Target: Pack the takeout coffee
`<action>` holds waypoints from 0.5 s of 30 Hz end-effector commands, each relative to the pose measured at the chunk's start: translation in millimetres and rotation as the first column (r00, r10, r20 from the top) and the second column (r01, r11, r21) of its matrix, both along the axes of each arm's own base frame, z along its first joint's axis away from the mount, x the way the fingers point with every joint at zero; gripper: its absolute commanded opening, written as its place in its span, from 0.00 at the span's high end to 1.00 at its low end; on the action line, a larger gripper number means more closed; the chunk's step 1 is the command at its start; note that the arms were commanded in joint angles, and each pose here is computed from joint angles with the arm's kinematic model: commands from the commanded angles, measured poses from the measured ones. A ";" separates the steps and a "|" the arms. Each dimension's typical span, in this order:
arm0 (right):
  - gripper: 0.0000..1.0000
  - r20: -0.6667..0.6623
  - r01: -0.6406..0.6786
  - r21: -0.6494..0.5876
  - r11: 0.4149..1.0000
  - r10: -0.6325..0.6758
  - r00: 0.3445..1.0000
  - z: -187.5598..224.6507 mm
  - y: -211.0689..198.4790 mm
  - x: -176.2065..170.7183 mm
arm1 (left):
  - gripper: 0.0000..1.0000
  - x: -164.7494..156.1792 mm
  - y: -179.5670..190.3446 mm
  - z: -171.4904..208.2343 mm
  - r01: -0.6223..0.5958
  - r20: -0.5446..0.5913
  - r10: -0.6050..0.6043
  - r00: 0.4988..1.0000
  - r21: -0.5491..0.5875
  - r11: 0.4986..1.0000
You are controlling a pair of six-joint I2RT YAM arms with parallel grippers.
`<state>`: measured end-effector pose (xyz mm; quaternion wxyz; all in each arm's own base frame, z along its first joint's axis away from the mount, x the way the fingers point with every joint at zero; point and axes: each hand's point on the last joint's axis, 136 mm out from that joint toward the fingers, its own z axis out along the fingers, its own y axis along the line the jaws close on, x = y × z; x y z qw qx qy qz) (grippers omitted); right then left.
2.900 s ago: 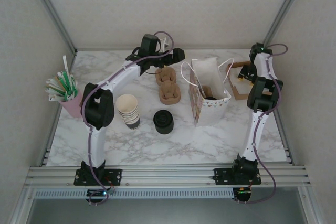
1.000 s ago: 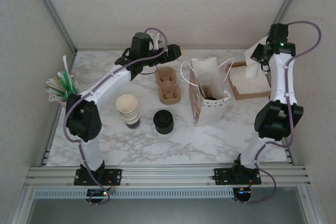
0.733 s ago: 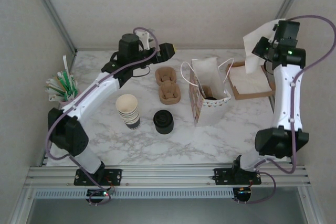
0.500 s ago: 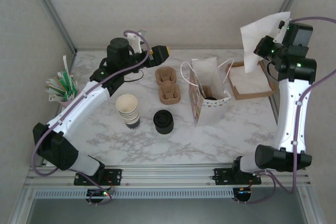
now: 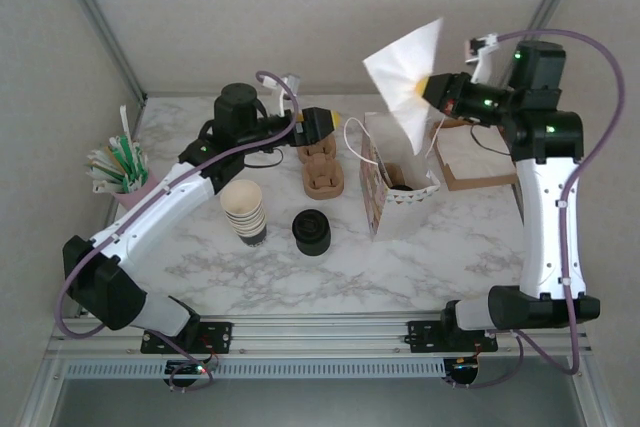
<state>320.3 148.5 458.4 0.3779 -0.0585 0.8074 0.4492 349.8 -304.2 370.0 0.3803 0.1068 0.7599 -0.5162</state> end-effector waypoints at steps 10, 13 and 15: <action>1.00 -0.182 -0.069 -0.164 0.984 0.039 0.982 -65.1 11.0 -5.8 | 0.55 1.0 -27.4 -22.7 0.094 -0.045 -0.095 0.994 -0.017 0.995; 1.00 -0.215 -0.053 -0.209 0.976 0.007 0.977 -81.5 6.4 -0.5 | 0.67 1.2 -31.4 -27.9 0.100 -0.062 -0.101 0.993 -0.019 0.995; 1.00 -0.222 -0.037 -0.236 0.971 -0.017 0.975 -89.0 2.8 2.2 | 0.74 0.5 -33.3 -30.6 0.104 -0.067 -0.105 0.992 -0.016 0.994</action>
